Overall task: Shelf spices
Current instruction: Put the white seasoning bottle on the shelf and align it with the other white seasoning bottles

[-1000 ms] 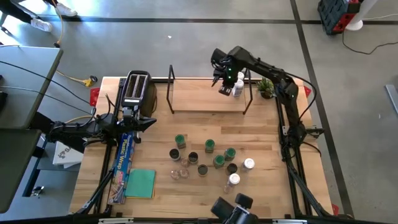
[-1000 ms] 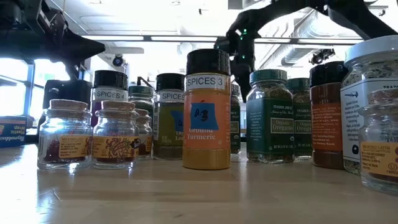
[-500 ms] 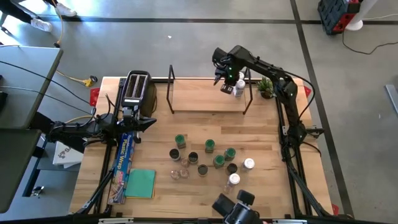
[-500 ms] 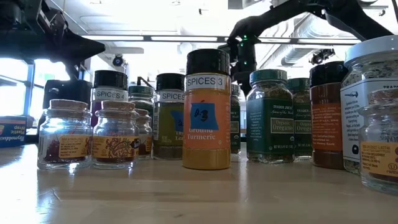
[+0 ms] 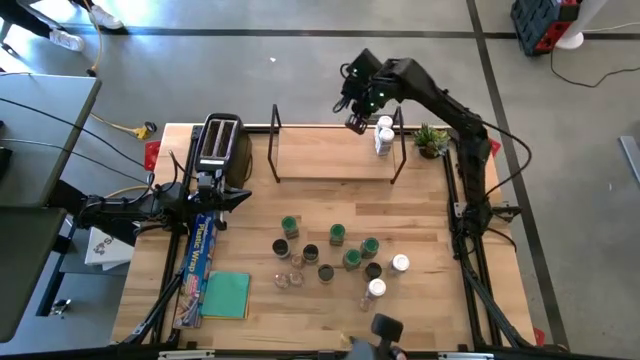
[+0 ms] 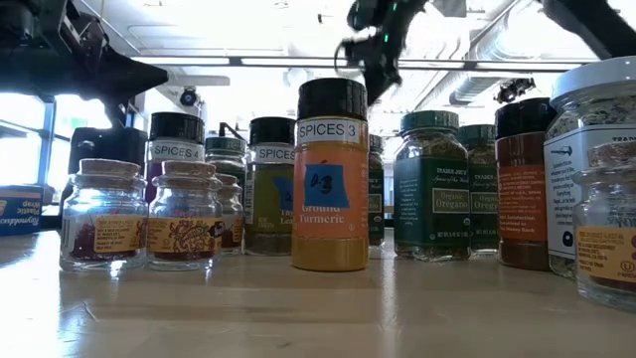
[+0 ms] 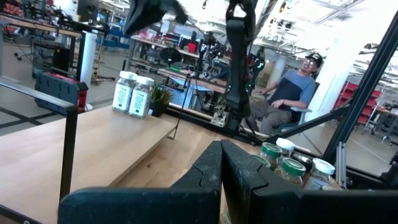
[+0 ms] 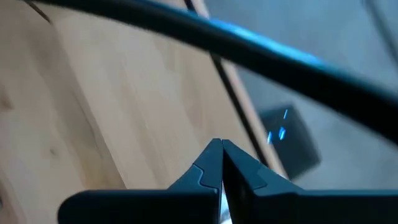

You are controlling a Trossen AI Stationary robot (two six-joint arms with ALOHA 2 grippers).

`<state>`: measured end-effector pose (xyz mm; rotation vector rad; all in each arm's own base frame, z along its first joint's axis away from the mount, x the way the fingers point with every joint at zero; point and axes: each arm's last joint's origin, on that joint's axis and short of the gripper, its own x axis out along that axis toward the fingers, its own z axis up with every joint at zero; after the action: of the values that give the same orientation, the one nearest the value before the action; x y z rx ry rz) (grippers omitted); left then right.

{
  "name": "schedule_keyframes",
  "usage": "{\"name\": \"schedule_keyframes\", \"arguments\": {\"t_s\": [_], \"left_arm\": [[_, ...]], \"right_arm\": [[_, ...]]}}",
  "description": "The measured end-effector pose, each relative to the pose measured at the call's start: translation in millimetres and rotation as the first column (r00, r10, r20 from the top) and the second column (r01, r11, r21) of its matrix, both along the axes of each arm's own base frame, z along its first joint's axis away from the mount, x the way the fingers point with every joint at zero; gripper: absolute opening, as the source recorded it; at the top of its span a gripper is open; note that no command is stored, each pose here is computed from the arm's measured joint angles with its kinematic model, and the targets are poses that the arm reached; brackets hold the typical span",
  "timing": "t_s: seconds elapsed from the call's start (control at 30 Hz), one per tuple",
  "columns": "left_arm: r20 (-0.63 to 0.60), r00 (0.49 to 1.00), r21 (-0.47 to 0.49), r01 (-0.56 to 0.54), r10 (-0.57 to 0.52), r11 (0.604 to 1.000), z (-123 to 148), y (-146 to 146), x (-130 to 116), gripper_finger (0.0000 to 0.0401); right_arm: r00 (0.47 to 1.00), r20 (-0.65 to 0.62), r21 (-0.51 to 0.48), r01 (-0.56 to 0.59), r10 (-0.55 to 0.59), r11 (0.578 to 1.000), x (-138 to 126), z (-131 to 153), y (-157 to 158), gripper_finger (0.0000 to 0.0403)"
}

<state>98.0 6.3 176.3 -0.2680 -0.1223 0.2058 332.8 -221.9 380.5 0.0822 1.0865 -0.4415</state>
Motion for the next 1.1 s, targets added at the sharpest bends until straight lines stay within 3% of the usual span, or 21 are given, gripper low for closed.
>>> {"name": "schedule_keyframes", "arguments": {"t_s": [0.17, 0.3, 0.6, 0.73, 0.9, 1.1], "left_arm": [[0.000, 1.000, 0.000, 0.000, 0.000, 1.000, 0, 0, 0, 0.0000], [0.000, 1.000, 0.000, 0.000, 0.000, 1.000, 0, 0, 0, 0.0000], [0.000, 1.000, 0.000, 0.000, 0.000, 1.000, 0, 0, 0, 0.0000], [0.000, 1.000, 0.000, 0.000, 0.000, 1.000, 0, 0, 0, 0.0000], [0.000, 1.000, 0.000, 0.000, 0.000, 1.000, 0, 0, 0, 0.0000], [0.000, 1.000, 0.000, 0.000, 0.000, 1.000, 0, 0, 0, 0.0000]], "right_arm": [[0.985, 0.112, -0.061, -0.124, 0.130, 0.990, -8, 27, 26, 0.0002], [0.982, 0.116, -0.047, -0.142, 0.147, 0.989, -24, 22, 39, 0.0002], [0.974, 0.169, -0.066, -0.144, 0.153, 0.987, -96, 9, 83, 0.0002], [0.951, 0.240, 0.010, -0.204, 0.196, 0.979, -122, 2, 102, 0.0003], [0.907, 0.328, 0.219, -0.344, 0.262, 0.913, -136, -8, 124, 0.0008], [0.884, 0.300, 0.347, -0.450, 0.358, 0.823, -133, -12, 161, 0.0082]]}}
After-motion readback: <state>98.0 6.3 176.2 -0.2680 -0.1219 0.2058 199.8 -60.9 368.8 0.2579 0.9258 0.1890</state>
